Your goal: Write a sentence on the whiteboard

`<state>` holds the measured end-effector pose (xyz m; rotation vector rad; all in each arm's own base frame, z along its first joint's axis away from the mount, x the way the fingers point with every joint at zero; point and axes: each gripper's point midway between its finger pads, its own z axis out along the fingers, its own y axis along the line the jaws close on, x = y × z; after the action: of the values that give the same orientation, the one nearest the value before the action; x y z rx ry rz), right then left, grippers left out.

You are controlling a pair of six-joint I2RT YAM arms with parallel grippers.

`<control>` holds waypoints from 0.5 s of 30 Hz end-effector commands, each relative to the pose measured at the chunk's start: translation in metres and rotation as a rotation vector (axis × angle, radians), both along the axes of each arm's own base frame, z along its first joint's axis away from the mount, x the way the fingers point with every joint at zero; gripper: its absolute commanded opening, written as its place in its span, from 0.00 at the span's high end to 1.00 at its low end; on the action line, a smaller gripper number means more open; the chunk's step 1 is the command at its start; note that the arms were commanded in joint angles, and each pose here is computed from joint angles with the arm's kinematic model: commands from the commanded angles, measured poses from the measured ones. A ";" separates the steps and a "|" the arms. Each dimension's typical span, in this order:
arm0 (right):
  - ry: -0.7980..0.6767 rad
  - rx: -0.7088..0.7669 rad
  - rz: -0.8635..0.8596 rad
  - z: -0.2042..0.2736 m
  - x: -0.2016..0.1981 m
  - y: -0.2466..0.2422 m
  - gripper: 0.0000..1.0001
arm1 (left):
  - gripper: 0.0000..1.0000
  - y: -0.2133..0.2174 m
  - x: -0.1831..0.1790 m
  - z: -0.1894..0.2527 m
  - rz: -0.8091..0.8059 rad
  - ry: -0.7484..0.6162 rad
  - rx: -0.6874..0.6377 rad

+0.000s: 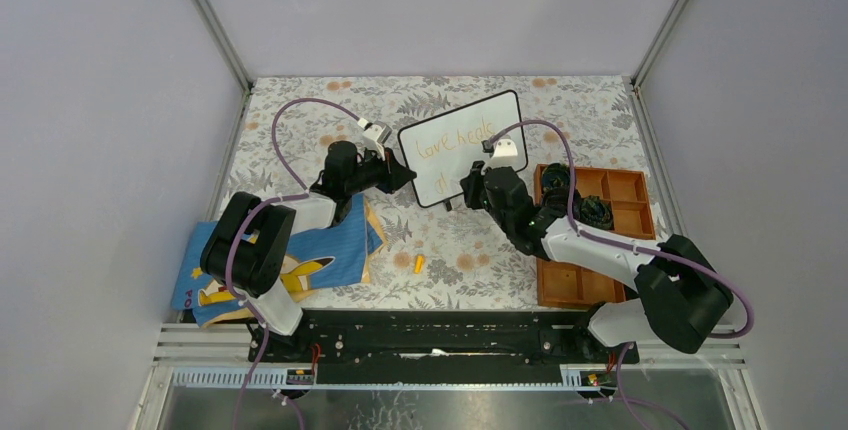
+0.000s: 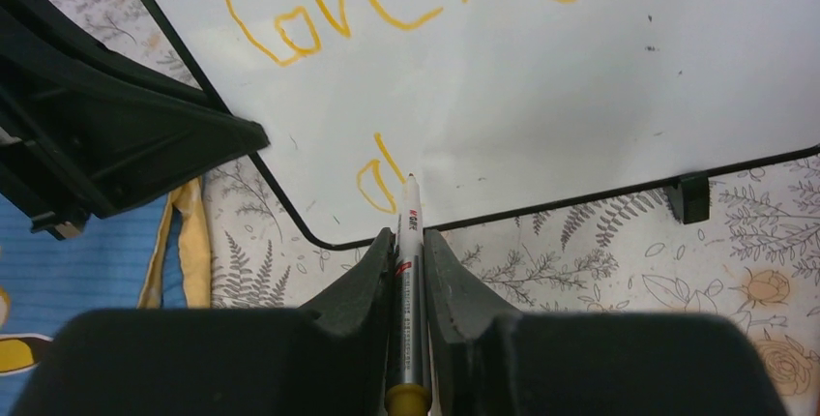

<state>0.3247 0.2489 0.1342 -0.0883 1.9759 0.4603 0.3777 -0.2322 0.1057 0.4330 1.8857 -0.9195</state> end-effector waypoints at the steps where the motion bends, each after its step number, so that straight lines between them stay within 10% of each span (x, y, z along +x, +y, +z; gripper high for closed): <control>1: -0.099 0.099 -0.013 0.049 0.018 0.011 1.00 | 1.00 0.015 -0.009 -0.041 0.032 0.065 0.135; 15: -0.089 0.113 0.003 0.051 0.029 0.020 1.00 | 1.00 0.015 -0.009 -0.041 0.033 0.063 0.139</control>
<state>0.3407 0.2633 0.1620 -0.0719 1.9207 0.5141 0.3778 -0.2322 0.1057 0.4356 1.8846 -0.9170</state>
